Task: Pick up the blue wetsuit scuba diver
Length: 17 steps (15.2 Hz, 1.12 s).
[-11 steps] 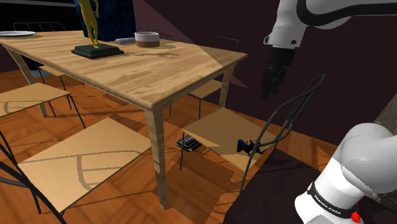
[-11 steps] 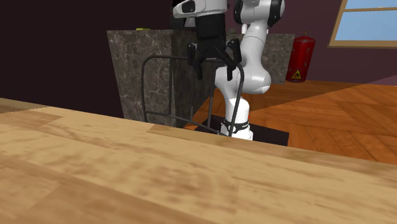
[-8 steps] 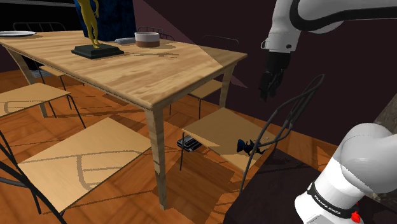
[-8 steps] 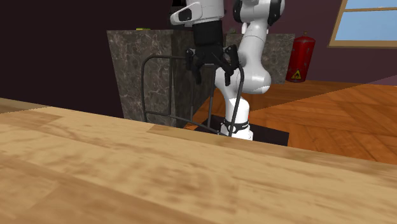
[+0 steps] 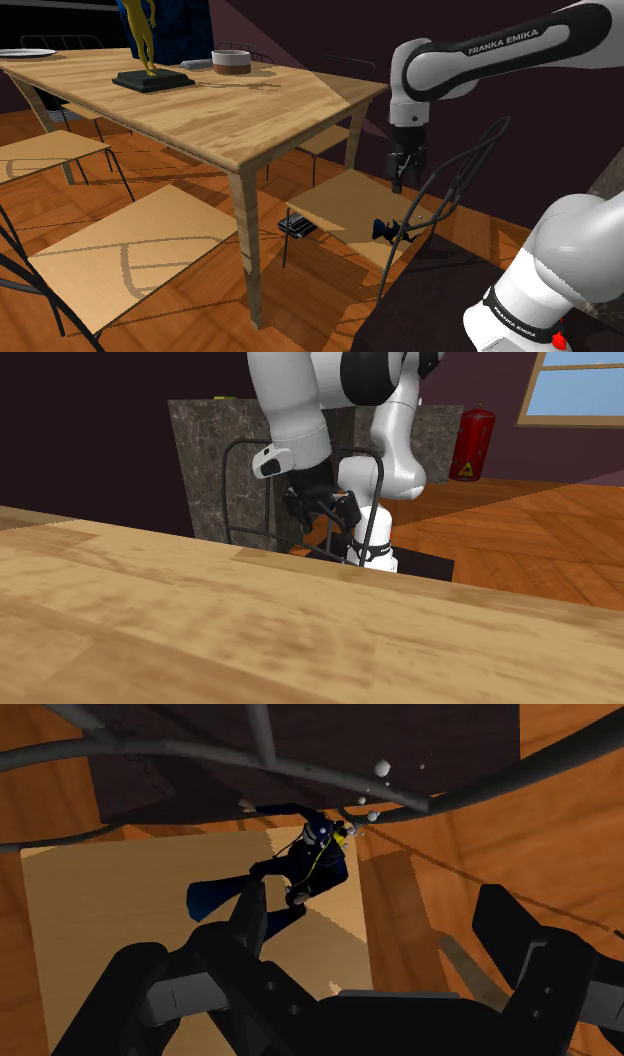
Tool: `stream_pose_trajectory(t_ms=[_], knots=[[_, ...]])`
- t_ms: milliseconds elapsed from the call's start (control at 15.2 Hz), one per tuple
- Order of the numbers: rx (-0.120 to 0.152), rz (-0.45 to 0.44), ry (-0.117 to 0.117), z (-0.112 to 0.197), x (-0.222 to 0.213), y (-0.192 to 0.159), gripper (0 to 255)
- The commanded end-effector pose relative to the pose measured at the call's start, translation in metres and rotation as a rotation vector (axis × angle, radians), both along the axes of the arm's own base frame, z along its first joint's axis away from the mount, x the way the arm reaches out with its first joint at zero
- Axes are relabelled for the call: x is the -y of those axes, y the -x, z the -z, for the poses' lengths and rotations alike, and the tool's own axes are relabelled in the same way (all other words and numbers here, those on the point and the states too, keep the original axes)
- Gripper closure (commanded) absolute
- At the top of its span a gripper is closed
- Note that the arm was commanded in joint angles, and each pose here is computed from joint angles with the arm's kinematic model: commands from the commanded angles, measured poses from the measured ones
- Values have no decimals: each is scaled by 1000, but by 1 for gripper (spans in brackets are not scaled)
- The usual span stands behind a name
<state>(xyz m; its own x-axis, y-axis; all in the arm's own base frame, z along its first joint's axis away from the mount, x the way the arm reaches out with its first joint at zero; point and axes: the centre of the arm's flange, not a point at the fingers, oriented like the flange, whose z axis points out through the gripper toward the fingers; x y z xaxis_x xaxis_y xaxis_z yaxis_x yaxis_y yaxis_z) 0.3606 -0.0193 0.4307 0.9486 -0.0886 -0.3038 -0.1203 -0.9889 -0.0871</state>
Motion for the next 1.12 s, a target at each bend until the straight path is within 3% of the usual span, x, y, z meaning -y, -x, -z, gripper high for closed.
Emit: stream_pose_trajectory(t_ms=[0,462,1056], knots=[[-56,25,-1,29,3,-6,0],[-248,107,-5,132,16,-14,0],[-251,109,-5,174,16,-14,0]])
